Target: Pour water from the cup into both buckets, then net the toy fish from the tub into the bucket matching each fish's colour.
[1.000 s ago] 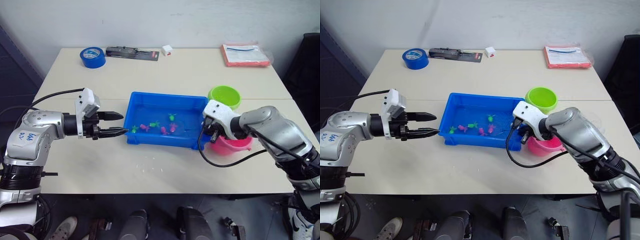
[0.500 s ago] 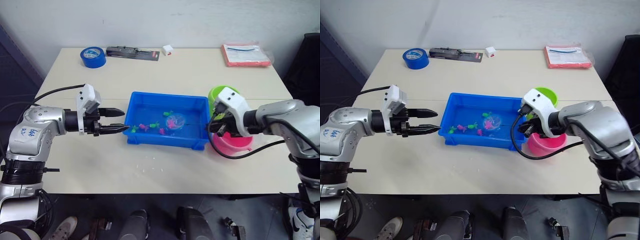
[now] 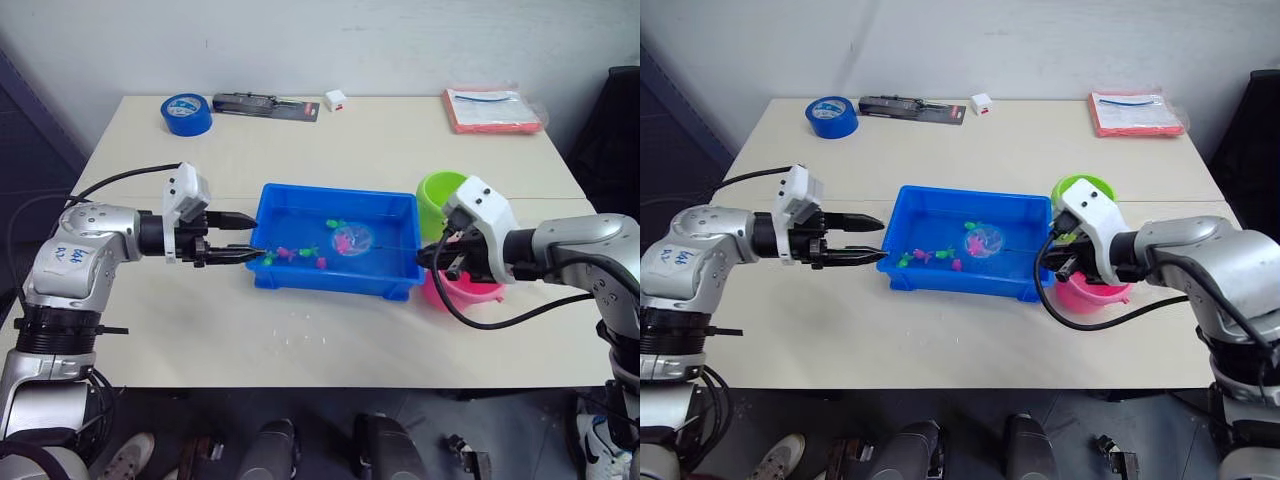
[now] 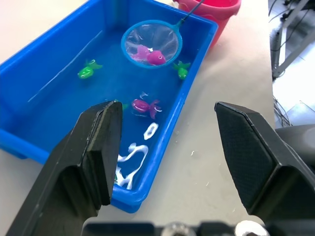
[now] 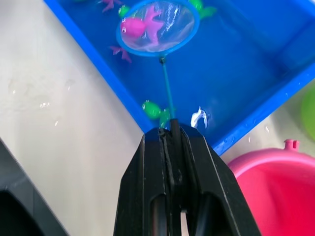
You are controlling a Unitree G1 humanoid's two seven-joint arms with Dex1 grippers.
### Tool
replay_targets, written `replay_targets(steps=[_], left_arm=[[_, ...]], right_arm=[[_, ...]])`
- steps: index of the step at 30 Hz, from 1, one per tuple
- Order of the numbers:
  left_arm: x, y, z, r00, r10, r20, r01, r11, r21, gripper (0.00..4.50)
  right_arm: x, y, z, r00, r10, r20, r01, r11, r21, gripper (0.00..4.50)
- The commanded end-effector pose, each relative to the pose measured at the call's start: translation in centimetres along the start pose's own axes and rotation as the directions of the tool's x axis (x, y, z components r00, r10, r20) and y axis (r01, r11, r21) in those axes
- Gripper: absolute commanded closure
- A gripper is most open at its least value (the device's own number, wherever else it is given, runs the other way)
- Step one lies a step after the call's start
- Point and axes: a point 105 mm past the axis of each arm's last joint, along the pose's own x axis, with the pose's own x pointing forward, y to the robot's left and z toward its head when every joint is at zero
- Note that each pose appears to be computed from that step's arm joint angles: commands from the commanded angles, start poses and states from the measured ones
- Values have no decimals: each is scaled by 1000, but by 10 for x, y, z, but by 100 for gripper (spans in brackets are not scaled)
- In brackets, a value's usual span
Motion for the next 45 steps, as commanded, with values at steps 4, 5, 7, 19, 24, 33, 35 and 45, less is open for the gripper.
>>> replay_targets(steps=[4,5,7,19,24,33,35,45], left_arm=[[17,3,20,996,-83,45,78,993,91,124],[20,4,23,994,-97,52,92,991,101,124],[27,6,28,991,-121,63,113,986,120,124],[54,14,34,974,-211,79,197,969,152,124],[56,16,33,972,-222,73,208,966,156,124],[59,17,34,969,-236,74,222,961,166,124],[59,17,33,969,-236,73,221,961,166,124],[59,17,31,969,-235,75,221,962,158,124]], right_arm=[[-53,-2,1,979,-88,185,96,995,-38,370],[-63,-6,-3,976,-120,182,126,992,-23,370],[-80,-11,-9,967,-178,181,182,983,-7,370],[-135,-20,-54,885,-460,76,464,885,-41,370],[-130,-22,-65,824,-564,57,561,797,-223,370],[-127,-28,-81,728,-681,76,570,540,-619,370],[-130,-29,-81,707,-699,103,572,480,-666,370],[-123,-4,-84,713,-644,276,504,199,-840,370]])
